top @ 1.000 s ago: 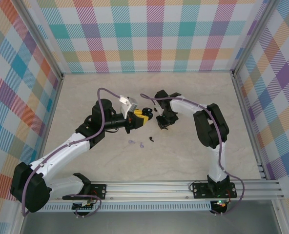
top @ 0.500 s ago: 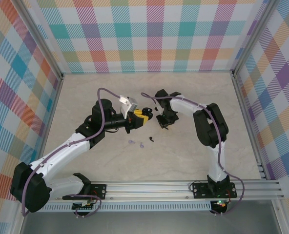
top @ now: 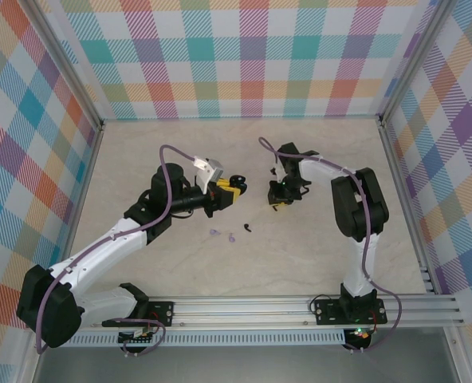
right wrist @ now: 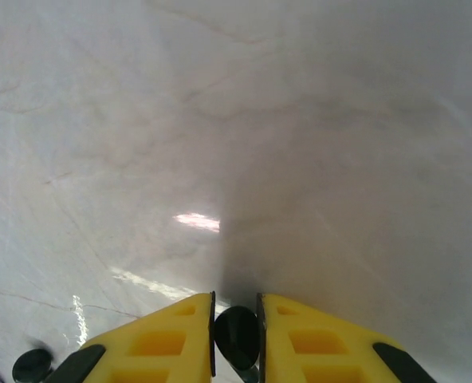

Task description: Insert the wireless bluetooth earbuds into the charging case

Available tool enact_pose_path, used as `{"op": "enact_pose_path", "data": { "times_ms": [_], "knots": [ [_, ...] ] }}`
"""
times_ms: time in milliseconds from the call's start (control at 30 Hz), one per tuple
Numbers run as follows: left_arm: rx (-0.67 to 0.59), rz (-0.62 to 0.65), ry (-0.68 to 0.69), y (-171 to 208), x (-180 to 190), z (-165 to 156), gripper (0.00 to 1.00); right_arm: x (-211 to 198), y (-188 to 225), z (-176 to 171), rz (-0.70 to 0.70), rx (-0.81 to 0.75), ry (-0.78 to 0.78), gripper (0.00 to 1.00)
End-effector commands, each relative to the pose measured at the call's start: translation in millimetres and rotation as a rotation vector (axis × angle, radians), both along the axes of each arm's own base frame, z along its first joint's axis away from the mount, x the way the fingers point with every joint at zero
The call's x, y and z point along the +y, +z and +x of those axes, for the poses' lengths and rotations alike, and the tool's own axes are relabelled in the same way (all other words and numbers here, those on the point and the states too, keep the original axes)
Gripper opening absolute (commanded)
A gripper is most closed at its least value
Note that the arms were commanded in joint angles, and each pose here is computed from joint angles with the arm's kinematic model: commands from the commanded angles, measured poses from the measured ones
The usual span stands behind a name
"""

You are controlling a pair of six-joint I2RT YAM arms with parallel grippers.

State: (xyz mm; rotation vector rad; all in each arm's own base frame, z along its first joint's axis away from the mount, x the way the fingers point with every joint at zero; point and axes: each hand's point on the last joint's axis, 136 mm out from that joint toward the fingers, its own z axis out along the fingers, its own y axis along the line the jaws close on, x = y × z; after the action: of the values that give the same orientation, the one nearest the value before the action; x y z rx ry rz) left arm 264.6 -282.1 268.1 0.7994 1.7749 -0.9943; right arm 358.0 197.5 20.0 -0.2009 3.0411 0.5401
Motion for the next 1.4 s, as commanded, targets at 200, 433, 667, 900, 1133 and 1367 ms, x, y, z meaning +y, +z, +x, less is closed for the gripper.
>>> {"op": "enact_pose_path", "data": {
  "times_ms": [200,433,667,900,1133,1367],
  "knots": [
    [0.024,0.001,0.022,-4,0,0,0.09,-22,0,4,-0.053,-0.004,-0.113,0.21],
    [0.032,0.005,0.032,-7,1,1,0.08,-13,12,5,0.016,-0.034,-0.116,0.2],
    [0.051,0.02,0.076,-16,5,7,0.08,1,34,9,0.131,-0.085,-0.122,0.2],
    [0.099,0.024,0.148,-28,8,20,0.09,7,62,7,0.254,-0.14,-0.137,0.19],
    [0.15,-0.004,0.155,-40,0,30,0.09,10,94,2,0.368,-0.203,-0.121,0.2],
    [0.172,-0.026,0.155,-47,-2,39,0.09,15,140,-8,0.473,-0.289,-0.087,0.2]
  ]
}}
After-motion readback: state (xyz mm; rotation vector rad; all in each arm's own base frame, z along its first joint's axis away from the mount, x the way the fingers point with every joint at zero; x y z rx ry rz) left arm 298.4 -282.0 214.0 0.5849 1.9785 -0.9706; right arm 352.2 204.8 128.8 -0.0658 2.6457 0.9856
